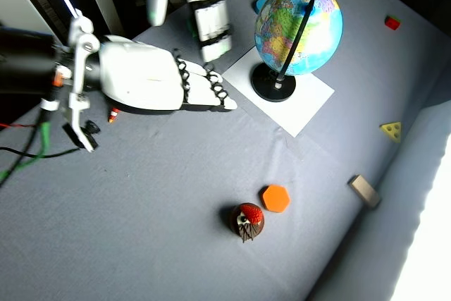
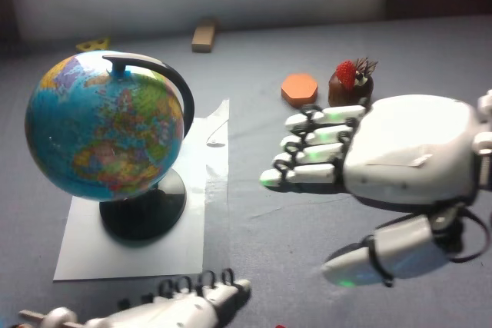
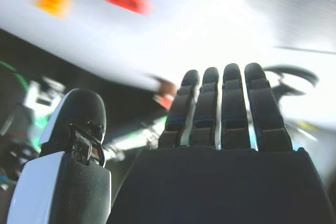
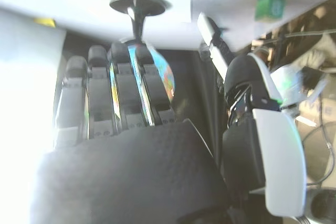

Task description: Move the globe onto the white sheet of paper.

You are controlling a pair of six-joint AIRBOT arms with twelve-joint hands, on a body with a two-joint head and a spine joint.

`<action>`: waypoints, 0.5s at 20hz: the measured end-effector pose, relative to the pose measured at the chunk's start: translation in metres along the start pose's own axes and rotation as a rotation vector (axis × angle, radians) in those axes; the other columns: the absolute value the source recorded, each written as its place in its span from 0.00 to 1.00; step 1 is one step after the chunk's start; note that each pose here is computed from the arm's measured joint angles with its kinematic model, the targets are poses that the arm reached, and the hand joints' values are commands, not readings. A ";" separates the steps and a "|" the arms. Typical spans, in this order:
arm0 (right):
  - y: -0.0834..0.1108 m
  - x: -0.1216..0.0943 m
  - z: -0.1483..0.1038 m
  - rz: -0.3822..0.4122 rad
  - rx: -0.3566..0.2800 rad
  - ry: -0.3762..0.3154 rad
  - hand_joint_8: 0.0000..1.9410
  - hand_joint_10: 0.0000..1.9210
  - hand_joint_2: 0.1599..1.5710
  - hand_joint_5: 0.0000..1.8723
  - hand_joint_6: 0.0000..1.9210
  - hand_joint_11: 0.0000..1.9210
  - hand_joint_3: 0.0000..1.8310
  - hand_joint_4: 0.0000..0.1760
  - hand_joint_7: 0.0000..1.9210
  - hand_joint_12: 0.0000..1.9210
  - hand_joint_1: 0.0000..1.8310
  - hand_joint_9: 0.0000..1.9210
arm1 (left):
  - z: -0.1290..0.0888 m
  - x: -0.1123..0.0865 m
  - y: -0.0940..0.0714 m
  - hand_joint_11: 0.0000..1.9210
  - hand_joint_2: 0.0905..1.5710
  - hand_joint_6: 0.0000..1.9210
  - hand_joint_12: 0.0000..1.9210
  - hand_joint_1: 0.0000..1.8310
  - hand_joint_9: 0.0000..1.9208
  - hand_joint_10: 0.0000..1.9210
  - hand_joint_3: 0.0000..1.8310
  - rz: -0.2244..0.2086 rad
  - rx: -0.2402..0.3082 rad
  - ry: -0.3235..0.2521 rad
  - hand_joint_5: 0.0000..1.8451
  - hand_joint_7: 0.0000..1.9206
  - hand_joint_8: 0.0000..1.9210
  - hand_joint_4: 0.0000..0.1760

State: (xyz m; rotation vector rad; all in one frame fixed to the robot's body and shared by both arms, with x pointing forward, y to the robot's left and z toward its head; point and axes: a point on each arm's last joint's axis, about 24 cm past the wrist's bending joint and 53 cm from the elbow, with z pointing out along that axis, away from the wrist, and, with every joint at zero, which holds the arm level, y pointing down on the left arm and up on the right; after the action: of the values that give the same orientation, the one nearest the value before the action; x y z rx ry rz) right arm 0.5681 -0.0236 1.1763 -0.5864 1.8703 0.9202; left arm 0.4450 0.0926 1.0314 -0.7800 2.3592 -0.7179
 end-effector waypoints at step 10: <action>-0.017 -0.013 -0.062 0.022 0.056 -0.020 0.01 0.02 0.71 0.18 0.02 0.00 0.00 0.00 0.21 0.30 0.00 0.17 | 0.011 -0.016 -0.012 0.00 0.76 0.01 0.00 0.00 0.03 0.01 0.00 0.161 -0.100 0.014 0.08 0.06 0.00 0.00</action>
State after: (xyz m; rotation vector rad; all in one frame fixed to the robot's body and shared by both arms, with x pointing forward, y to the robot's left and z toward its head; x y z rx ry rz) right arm 0.5528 -0.0827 1.1991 -0.5218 1.8812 0.8823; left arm 0.4675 0.0917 1.0363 -0.6184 2.4533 -0.5431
